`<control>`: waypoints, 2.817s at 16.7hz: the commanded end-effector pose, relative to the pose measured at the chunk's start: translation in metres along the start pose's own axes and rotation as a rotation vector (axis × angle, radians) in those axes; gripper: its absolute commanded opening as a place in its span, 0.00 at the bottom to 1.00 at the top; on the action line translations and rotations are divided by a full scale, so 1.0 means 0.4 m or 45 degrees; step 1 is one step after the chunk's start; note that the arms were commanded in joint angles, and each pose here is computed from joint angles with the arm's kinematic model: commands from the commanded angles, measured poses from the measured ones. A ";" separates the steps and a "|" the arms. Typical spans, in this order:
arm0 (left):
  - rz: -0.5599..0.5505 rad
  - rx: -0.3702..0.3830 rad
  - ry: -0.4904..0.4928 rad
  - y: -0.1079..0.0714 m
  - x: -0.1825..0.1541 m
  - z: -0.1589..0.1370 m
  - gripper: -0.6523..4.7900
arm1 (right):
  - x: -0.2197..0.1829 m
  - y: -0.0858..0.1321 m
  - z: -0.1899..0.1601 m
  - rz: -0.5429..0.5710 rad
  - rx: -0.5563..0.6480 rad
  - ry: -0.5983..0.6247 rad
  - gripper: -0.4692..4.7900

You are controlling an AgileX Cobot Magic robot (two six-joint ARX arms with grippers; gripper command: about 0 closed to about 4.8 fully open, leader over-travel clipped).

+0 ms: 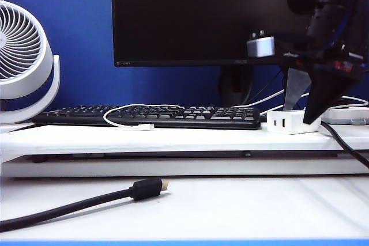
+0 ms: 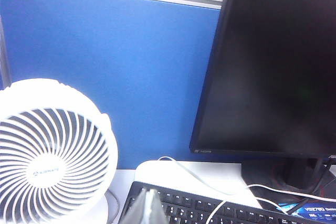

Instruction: Pick up the Type-C charging cable and the charging base, insert one end of the Type-C charger into the corresponding slot on the base, and finally place the plugged-in charger back on the table.

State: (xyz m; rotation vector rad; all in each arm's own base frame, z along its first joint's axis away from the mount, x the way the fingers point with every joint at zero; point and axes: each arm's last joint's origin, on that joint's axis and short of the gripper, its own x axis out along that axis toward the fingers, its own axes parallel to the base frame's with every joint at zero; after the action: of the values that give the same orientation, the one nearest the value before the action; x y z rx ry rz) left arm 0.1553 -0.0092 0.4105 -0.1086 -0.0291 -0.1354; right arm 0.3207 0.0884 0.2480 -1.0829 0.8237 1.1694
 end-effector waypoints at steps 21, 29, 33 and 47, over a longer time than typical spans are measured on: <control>-0.005 -0.006 0.015 -0.001 -0.002 0.001 0.11 | 0.066 -0.014 0.012 0.025 0.039 0.078 0.67; -0.005 -0.006 0.015 -0.001 -0.002 0.001 0.11 | 0.054 -0.010 0.012 0.016 0.043 0.111 0.83; -0.005 -0.006 0.015 -0.001 -0.002 0.001 0.11 | 0.054 -0.010 0.011 0.014 0.043 0.119 0.76; -0.498 -0.078 0.319 -0.009 0.152 -0.094 0.11 | -0.233 0.038 0.096 -0.170 0.500 -0.494 0.09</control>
State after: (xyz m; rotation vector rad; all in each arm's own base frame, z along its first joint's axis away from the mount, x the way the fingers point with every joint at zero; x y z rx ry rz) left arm 0.2085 -0.0218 0.3788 -0.1421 0.1932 -0.4949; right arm 0.2876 0.0968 0.3350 -0.6191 0.6643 0.9808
